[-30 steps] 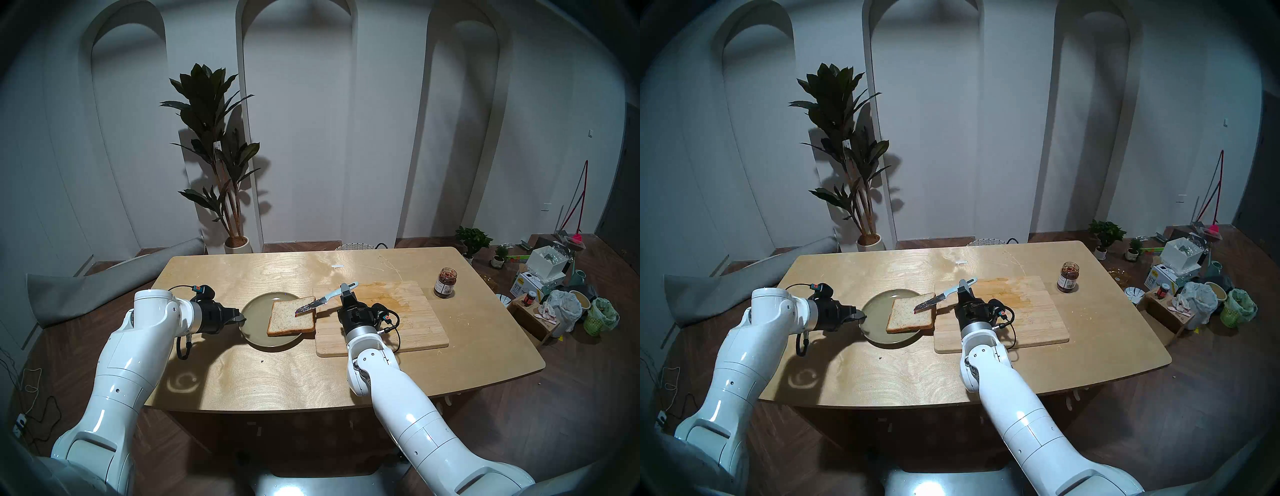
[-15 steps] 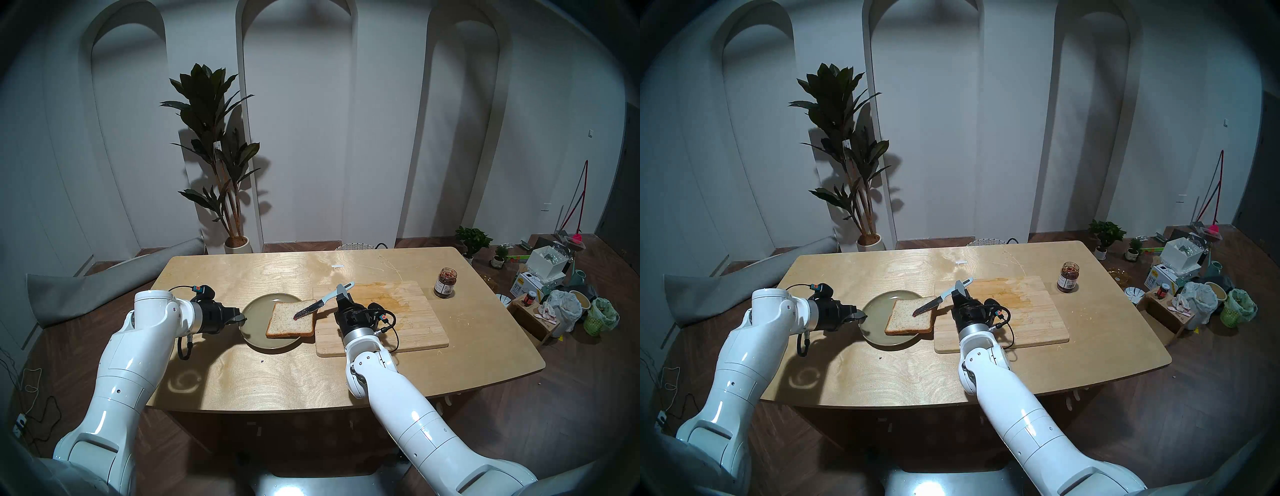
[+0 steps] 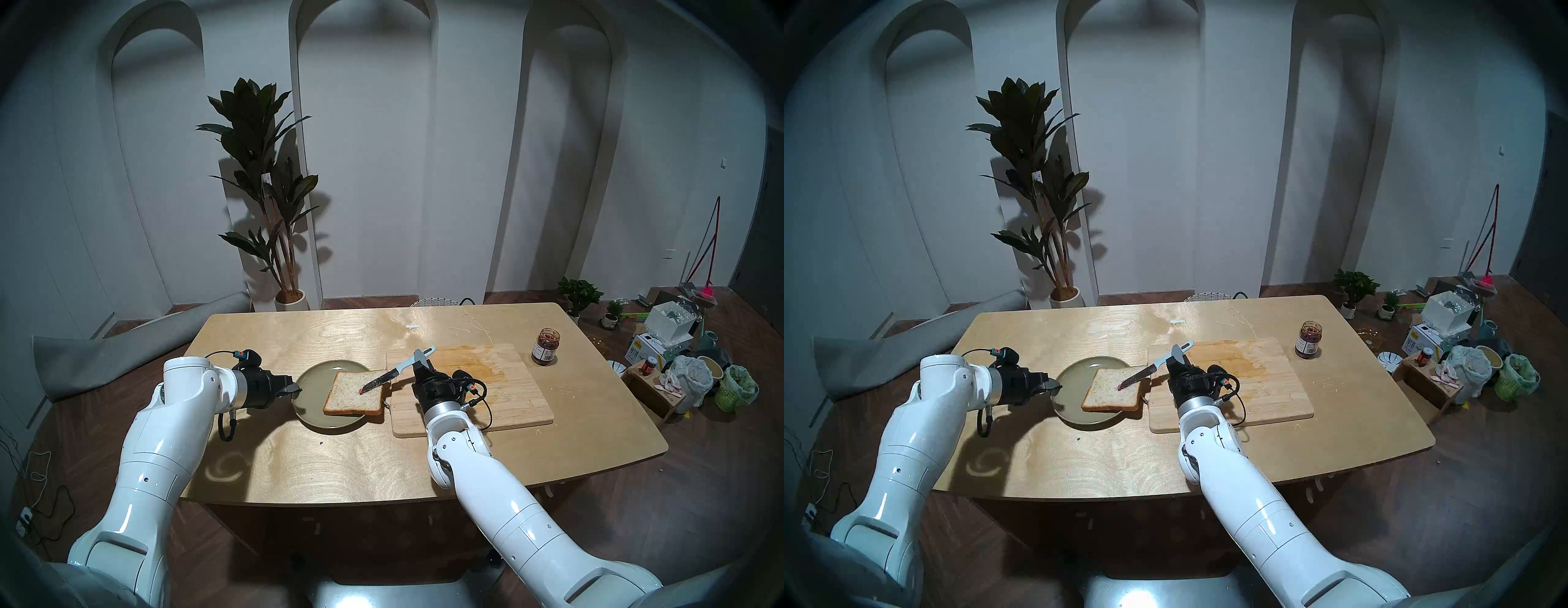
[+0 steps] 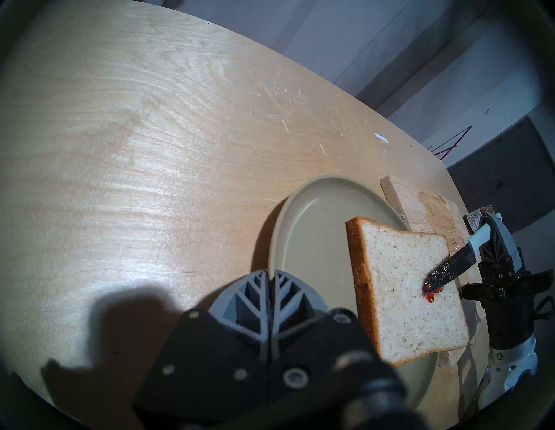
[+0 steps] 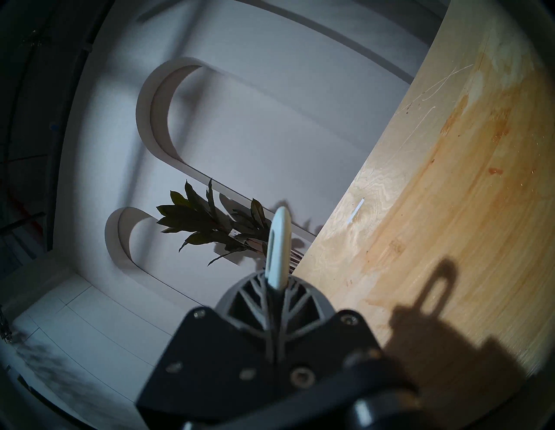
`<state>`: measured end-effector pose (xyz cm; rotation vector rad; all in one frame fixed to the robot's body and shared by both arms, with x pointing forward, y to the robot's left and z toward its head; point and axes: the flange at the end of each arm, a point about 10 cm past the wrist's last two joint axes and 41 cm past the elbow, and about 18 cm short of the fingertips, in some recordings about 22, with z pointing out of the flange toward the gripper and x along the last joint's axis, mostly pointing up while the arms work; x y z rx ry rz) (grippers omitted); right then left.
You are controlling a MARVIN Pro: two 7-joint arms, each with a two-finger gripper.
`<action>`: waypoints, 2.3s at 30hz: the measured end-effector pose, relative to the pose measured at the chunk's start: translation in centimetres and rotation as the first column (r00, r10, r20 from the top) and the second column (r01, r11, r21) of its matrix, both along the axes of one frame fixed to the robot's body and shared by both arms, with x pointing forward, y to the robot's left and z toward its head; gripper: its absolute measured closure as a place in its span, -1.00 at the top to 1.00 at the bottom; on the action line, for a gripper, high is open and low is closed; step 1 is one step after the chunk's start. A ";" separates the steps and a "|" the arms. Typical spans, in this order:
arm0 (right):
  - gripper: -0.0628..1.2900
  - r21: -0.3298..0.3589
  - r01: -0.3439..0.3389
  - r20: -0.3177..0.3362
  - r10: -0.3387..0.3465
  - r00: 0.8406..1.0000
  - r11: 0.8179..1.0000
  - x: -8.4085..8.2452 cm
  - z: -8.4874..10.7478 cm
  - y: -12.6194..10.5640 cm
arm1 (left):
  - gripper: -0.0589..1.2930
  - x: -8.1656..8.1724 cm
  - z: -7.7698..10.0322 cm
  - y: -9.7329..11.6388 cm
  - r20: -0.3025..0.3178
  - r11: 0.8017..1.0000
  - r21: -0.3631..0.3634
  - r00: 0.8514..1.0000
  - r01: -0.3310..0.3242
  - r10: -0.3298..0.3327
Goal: Spread jam over the slice of bread with the knife
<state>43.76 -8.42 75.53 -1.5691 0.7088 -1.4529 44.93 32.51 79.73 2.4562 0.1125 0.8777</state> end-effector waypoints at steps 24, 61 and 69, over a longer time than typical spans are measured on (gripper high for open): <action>-0.95 -0.049 0.066 -0.004 -0.066 0.998 0.997 0.5 2.8 -4.5 | -0.95 0.1 0.0 0.9 0.005 1.000 0.007 1.000 -0.013 0.013; -0.95 0.130 0.130 0.048 -0.137 0.989 0.983 1.9 10.8 -9.8 | 0.87 0.2 13.9 3.5 0.532 0.995 0.053 0.846 -0.079 0.039; -0.95 0.176 0.213 -0.039 -0.209 0.977 0.961 1.1 10.6 -13.9 | 0.87 -1.6 15.6 3.1 0.653 0.990 0.071 0.756 -0.125 0.049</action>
